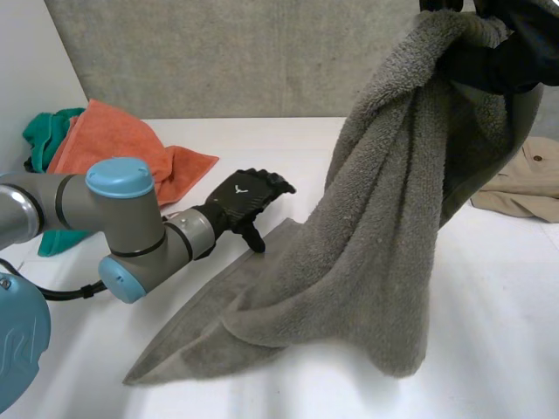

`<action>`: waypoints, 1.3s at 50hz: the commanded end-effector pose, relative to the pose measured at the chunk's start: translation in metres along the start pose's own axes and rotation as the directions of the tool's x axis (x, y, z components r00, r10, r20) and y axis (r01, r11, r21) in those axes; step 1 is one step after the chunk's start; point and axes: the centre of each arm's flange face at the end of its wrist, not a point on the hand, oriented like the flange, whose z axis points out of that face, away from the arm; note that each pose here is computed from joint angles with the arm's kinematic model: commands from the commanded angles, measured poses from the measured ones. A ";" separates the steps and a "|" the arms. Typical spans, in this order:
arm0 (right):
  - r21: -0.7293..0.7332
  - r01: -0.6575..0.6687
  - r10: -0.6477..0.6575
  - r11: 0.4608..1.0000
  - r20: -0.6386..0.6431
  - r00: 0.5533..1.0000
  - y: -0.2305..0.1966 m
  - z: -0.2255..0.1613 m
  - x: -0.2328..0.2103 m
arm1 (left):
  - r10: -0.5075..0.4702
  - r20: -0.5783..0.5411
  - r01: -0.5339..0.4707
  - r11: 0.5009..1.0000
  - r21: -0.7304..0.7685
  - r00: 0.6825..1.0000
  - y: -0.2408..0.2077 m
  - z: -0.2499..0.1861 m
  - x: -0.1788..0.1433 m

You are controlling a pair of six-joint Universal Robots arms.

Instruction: Fold the laundry.

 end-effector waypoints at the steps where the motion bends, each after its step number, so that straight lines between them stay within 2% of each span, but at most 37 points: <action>1: 0.015 0.007 -0.007 1.000 -0.003 1.000 -0.006 0.002 0.003 | -0.057 -0.074 0.058 0.998 0.015 0.996 -0.005 0.007 0.020; 4: 0.026 -0.009 0.009 1.000 -0.001 1.000 -0.009 0.002 0.004 | -0.087 -0.120 0.089 0.996 0.012 0.989 -0.004 0.009 0.034; 8: 0.032 -0.040 0.040 0.999 0.003 0.999 -0.010 0.003 0.004 | -0.139 -0.227 0.139 0.990 -0.020 0.964 0.004 0.009 0.062; 11: 0.024 -0.048 0.048 0.999 0.002 0.999 -0.007 0.003 0.006 | -0.155 -0.246 0.151 0.988 -0.037 0.957 0.005 0.010 0.066; 15: -0.034 -0.070 0.070 0.997 -0.008 0.998 0.014 0.009 0.010 | -0.151 -0.174 0.147 0.989 -0.033 0.973 0.000 0.010 0.052; 17: -0.071 -0.086 0.085 0.994 -0.018 0.996 0.029 0.013 0.015 | -0.139 -0.056 0.138 0.990 -0.020 0.989 -0.006 0.009 0.029; 19: -0.127 -0.097 0.093 0.987 -0.039 0.995 0.051 0.017 0.024 | -0.126 0.059 0.126 0.992 -0.003 0.990 -0.016 0.003 0.000; 20: -0.148 -0.099 0.093 0.984 -0.051 0.994 0.059 0.018 0.028 | -0.112 0.162 0.112 0.994 0.015 0.980 -0.026 -0.005 -0.023; 24: -0.260 -0.127 0.112 0.957 -0.072 0.991 0.093 0.020 0.037 | -0.085 0.323 0.076 0.996 0.040 0.943 -0.044 -0.024 -0.058; 28: -0.386 -0.120 0.097 0.915 -0.078 0.992 0.128 0.023 0.037 | -0.062 0.337 0.045 0.997 0.058 0.939 -0.050 -0.032 -0.061; 31: -0.454 -0.065 0.030 0.889 -0.083 0.996 0.148 0.024 0.037 | -0.056 0.339 0.041 0.998 0.051 0.939 -0.049 -0.035 -0.058; 34: -0.495 -0.035 -0.012 0.868 -0.093 0.996 0.159 0.024 0.038 | -0.013 0.345 -0.002 0.999 0.044 0.939 -0.055 -0.041 -0.052; 38: -0.569 -0.017 -0.036 0.822 -0.081 0.996 0.186 0.028 0.030 | 0.063 0.392 -0.088 0.995 0.048 0.918 -0.063 -0.043 -0.057; 42: -0.617 0.051 -0.085 0.785 -0.026 0.996 0.211 0.042 0.014 | 0.153 0.495 -0.178 0.984 0.003 0.855 -0.055 -0.039 -0.072; 43: -0.617 0.069 -0.105 0.784 -0.022 0.994 0.214 0.046 0.014 | 0.204 0.536 -0.234 0.972 -0.012 0.819 -0.055 -0.035 -0.079; 45: -0.597 0.106 -0.160 0.795 -0.037 0.986 0.216 0.059 0.019 | 0.258 0.576 -0.315 0.949 -0.002 0.775 -0.065 -0.028 -0.085; 46: -0.559 0.142 -0.225 0.817 -0.082 0.971 0.217 0.076 0.027 | 0.285 0.599 -0.362 0.932 0.010 0.748 -0.073 -0.025 -0.089; 47: -0.530 0.165 -0.264 0.832 -0.116 0.958 0.215 0.086 0.033 | 0.321 0.656 -0.458 0.888 0.043 0.683 -0.095 -0.020 -0.099; 48: -0.495 0.188 -0.301 0.848 -0.158 0.941 0.211 0.096 0.040 | 0.326 0.690 -0.504 0.861 0.065 0.646 -0.108 -0.018 -0.105; 49: -0.387 0.261 -0.382 0.884 -0.277 0.882 0.195 0.119 0.059 | 0.322 0.728 -0.551 0.829 0.092 0.606 -0.125 -0.017 -0.111; 50: -0.342 0.289 -0.403 0.894 -0.333 0.852 0.187 0.126 0.068 | 0.298 0.776 -0.609 0.781 0.137 0.557 -0.150 -0.018 -0.116; 51: -0.299 0.315 -0.415 0.901 -0.382 0.825 0.179 0.131 0.076 | 0.261 0.811 -0.643 0.746 0.174 0.523 -0.171 -0.021 -0.121; 52: -0.244 0.351 -0.426 0.904 -0.440 0.791 0.169 0.138 0.084 | 0.227 0.837 -0.663 0.721 0.199 0.498 -0.186 -0.024 -0.124; 53: -0.131 0.431 -0.428 0.893 -0.550 0.718 0.145 0.148 0.097 | 0.210 0.849 -0.674 0.708 0.210 0.485 -0.194 -0.026 -0.126; 54: -0.091 0.462 -0.423 0.882 -0.585 0.692 0.136 0.151 0.101 | 0.161 0.879 -0.701 0.674 0.235 0.449 -0.214 -0.033 -0.129; 57: 0.021 0.545 -0.394 0.838 -0.668 0.631 0.107 0.156 0.109 | 0.099 0.908 -0.724 0.641 0.256 0.408 -0.240 -0.047 -0.132; 58: 0.028 0.549 -0.391 0.835 -0.671 0.630 0.104 0.156 0.109 | 0.075 0.919 -0.730 0.633 0.256 0.387 -0.249 -0.057 -0.135; 59: 0.034 0.549 -0.389 0.835 -0.670 0.632 0.102 0.157 0.108 | 0.067 0.922 -0.729 0.635 0.256 0.382 -0.252 -0.060 -0.135; 61: 0.033 0.541 -0.389 0.840 -0.658 0.645 0.102 0.157 0.104 | 0.075 0.920 -0.714 0.656 0.246 0.386 -0.245 -0.062 -0.133; 65: -0.037 0.480 -0.406 0.877 -0.590 0.698 0.124 0.153 0.091 | 0.147 0.892 -0.663 0.722 0.198 0.427 -0.207 -0.060 -0.121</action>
